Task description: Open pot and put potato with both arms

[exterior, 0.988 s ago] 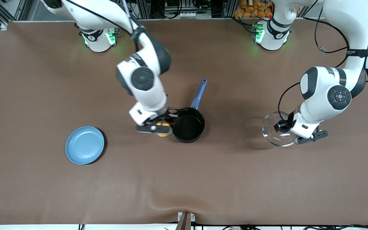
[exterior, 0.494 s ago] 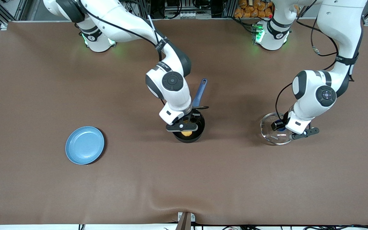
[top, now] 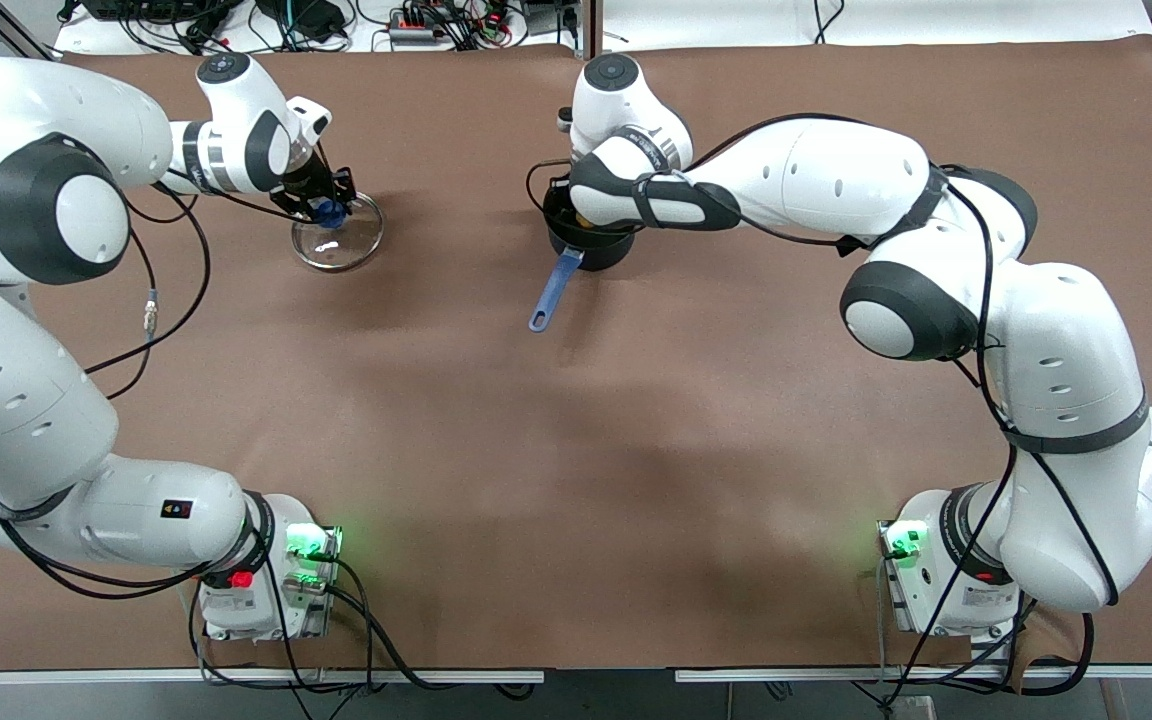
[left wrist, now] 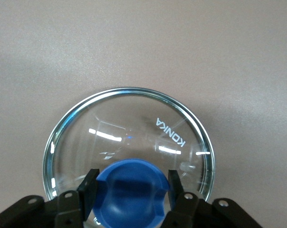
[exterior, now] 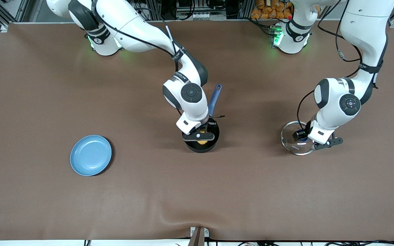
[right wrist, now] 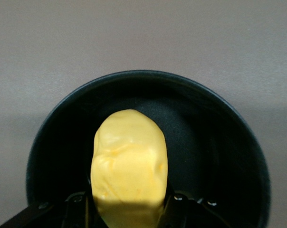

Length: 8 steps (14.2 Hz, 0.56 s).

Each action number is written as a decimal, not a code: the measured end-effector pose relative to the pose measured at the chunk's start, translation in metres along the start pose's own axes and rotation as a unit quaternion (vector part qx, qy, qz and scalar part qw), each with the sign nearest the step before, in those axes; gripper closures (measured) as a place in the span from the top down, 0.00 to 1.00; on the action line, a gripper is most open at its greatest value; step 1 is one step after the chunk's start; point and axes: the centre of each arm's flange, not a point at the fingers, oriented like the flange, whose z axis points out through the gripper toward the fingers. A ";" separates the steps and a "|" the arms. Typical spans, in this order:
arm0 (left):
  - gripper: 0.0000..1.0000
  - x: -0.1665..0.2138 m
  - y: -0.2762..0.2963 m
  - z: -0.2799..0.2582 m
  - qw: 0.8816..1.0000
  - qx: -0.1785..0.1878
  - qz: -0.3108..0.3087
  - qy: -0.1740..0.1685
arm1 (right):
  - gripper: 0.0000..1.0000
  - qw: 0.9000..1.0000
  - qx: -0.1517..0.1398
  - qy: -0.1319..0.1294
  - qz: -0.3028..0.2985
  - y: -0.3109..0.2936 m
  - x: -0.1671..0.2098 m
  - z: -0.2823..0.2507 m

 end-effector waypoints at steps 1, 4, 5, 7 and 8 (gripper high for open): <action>0.76 0.000 0.000 0.000 1.000 0.000 0.000 0.000 | 0.50 1.000 0.002 0.002 0.000 0.000 0.000 0.007; 1.00 0.007 0.004 -0.011 1.000 -0.005 0.001 0.013 | 0.50 1.000 0.006 0.005 0.001 0.002 -0.001 0.022; 1.00 0.013 0.006 -0.025 1.000 -0.008 0.002 0.023 | 0.50 1.000 0.005 0.005 0.001 0.002 -0.001 0.023; 1.00 0.026 0.012 -0.068 1.000 -0.010 0.002 0.022 | 0.50 1.000 0.006 0.005 0.001 0.002 -0.001 0.023; 1.00 0.033 0.014 -0.096 1.000 -0.010 0.002 0.018 | 0.50 1.000 0.006 0.006 0.002 0.002 -0.001 0.023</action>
